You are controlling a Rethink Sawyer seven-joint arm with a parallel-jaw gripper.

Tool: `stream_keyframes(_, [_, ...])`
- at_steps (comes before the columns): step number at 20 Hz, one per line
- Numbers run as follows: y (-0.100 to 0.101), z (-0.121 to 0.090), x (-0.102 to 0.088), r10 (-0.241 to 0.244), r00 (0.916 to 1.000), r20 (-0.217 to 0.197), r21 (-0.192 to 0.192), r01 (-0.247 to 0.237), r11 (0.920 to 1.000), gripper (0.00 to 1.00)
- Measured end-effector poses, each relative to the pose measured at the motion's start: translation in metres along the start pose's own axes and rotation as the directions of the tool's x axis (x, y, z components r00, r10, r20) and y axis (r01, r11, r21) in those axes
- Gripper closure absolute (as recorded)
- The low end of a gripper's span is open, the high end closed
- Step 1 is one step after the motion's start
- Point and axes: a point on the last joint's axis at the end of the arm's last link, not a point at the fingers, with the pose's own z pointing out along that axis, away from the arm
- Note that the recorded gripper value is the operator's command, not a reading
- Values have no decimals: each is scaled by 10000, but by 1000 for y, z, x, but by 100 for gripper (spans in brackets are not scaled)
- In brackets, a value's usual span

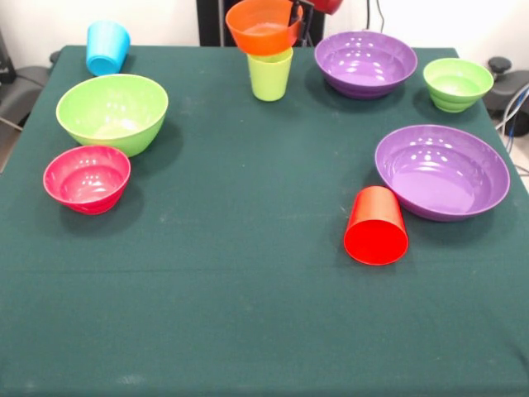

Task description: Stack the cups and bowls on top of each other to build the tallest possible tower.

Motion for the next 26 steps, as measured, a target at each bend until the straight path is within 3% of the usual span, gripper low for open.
stream_keyframes(12, [2, 6, 11, -132, 9997, -193, 96, 134, 9999, 100])
stream_keyframes(26, [3, 20, 10, -169, 9998, 68, 89, 168, 9998, 100])
